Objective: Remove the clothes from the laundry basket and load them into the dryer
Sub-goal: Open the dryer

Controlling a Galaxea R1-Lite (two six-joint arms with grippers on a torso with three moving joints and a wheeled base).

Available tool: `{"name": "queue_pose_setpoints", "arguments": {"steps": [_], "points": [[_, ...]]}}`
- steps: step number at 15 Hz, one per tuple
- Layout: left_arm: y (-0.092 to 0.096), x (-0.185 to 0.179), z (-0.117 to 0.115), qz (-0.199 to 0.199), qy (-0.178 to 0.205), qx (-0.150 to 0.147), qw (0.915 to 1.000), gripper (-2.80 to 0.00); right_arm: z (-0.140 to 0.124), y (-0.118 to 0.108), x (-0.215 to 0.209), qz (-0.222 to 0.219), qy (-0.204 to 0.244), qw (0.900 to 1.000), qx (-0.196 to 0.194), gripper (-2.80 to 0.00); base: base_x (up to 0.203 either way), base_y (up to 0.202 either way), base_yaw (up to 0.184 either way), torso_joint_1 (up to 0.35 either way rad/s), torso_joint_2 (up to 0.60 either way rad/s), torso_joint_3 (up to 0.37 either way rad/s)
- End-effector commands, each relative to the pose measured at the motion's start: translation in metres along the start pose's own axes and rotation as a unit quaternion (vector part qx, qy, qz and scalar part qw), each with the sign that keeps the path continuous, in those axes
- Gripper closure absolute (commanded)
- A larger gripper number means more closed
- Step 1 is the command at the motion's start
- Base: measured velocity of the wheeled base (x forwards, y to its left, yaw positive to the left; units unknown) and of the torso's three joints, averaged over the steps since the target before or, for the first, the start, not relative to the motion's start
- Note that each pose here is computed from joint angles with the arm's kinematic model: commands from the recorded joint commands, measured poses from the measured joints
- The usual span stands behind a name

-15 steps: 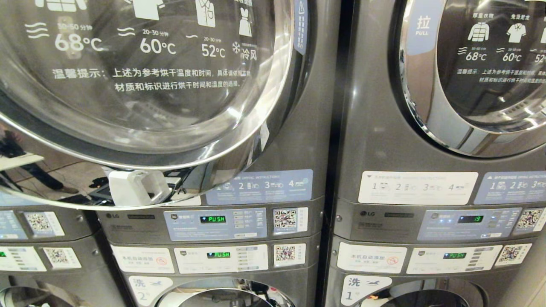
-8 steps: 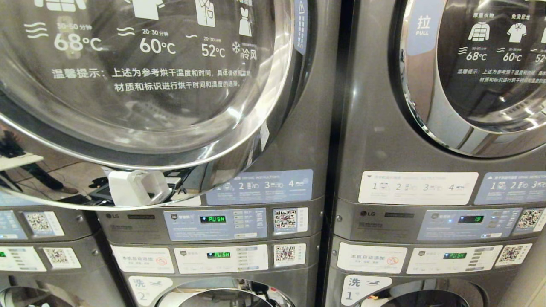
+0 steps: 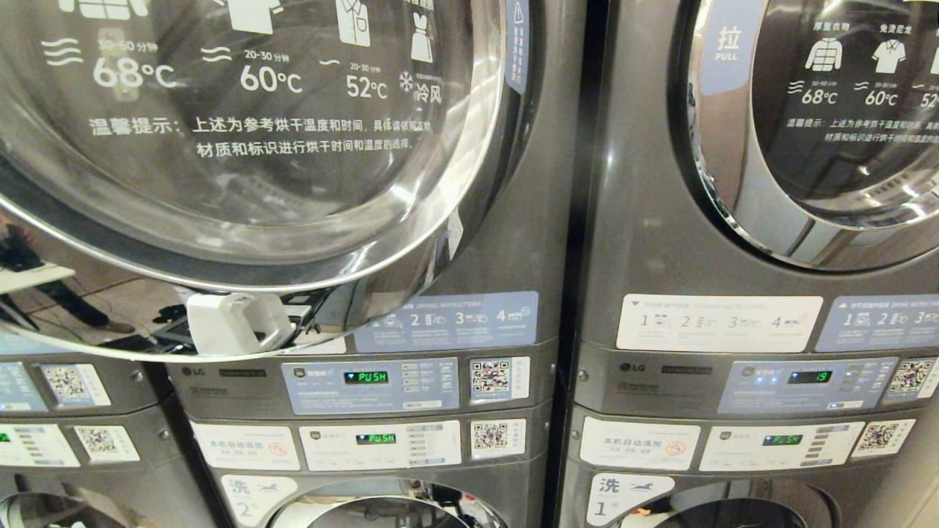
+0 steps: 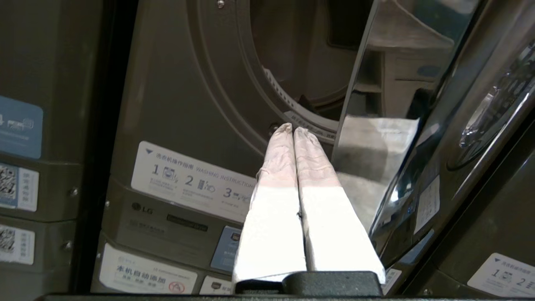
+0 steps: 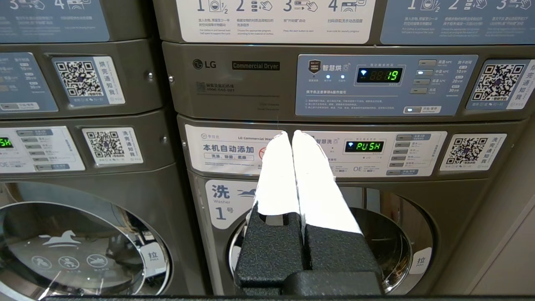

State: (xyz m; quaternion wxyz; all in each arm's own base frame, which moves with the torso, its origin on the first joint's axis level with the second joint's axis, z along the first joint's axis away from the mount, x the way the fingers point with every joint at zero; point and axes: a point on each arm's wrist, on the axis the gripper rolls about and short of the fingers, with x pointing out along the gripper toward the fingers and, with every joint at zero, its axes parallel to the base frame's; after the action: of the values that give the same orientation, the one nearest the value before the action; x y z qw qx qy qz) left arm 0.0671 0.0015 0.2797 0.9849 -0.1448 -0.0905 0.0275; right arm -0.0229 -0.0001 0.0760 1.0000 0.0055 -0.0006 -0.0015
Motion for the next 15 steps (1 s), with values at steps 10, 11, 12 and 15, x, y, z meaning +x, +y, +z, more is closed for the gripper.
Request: {"name": "queue_pose_setpoints", "arguments": {"steps": [10,11,12,15], "points": [[0.002,-0.048,-0.017,-0.15,-0.014,0.099,0.9836,0.0,0.0,0.0,0.0,0.0,0.0,1.0,0.0,0.0,0.0,0.0,0.0,0.0,0.0,0.0],[0.003,-0.054,-0.019,-0.173,-0.013,0.119,0.9776,0.0,0.0,0.0,0.0,0.001,0.0,1.0,0.0,0.0,0.0,0.0,0.0,0.0,0.0,0.0],[0.003,-0.059,-0.022,-0.185,-0.004,0.131,0.9739,0.0,0.0,0.0,0.0,0.001,0.001,1.0,0.0,0.0,0.0,0.0,0.0,0.0,0.0,0.0],[0.002,-0.061,-0.018,-0.196,-0.002,0.144,0.9699,0.0,0.0,0.0,0.0,0.0,0.0,1.0,0.0,0.0,0.0,0.0,0.0,0.0,0.0,0.0]]}}
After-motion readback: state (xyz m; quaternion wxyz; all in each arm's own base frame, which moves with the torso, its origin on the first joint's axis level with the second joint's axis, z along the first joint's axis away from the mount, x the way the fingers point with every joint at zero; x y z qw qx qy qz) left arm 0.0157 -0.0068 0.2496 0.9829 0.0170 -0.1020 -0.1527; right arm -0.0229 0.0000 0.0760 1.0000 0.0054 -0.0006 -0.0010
